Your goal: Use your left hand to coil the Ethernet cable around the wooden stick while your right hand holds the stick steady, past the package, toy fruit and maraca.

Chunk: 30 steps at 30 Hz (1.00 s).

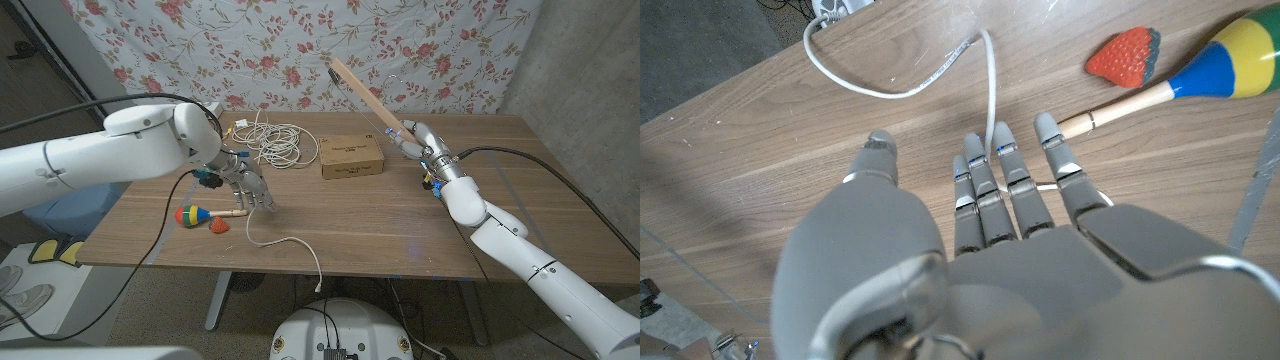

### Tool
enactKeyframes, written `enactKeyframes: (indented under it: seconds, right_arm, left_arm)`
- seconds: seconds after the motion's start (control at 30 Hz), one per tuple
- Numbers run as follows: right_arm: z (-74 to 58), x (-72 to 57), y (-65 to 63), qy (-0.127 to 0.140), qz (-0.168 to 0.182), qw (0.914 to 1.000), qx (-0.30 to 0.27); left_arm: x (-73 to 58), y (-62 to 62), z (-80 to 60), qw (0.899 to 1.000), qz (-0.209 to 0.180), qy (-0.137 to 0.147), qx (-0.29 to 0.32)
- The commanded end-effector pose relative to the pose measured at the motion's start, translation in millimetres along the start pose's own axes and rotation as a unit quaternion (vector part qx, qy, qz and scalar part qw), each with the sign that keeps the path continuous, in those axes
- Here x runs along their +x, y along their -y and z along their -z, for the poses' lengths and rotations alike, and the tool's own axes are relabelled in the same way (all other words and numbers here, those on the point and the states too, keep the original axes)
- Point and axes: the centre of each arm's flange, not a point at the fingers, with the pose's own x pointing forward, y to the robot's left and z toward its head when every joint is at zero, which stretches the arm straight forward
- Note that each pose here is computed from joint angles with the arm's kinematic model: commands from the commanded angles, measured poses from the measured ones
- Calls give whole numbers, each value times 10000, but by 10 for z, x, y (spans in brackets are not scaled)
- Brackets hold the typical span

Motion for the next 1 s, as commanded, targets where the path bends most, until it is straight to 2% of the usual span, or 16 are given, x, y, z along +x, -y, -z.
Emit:
enactKeyframes:
  seconds: [0.03, 0.3, 0.53, 0.63, 0.83, 1.0]
  right_arm:
    - [79, -31, 62, -1, 22, 10000, 56]
    - [113, -30, 69, 39, -98, 9999, 104]
    - [140, -49, 92, 39, -58, 9999, 114]
    - [147, -46, 103, 17, -40, 9999, 116]
    - [149, 3, 85, 94, -176, 9997, 163]
    - [153, 56, 84, 129, -278, 9994, 170]
  left_arm:
    - [-30, 86, -95, 9963, 118, -845, 22]
    - [-87, 90, -117, 9958, -168, -879, 188]
    - [-163, 95, -169, 9953, -330, -872, 262]
    - [-216, 107, -198, 9921, -481, -1108, 333]
    - [-312, 165, -205, 9892, -933, -1057, 396]
    - [-327, 240, -175, 9869, -1245, -1002, 232]
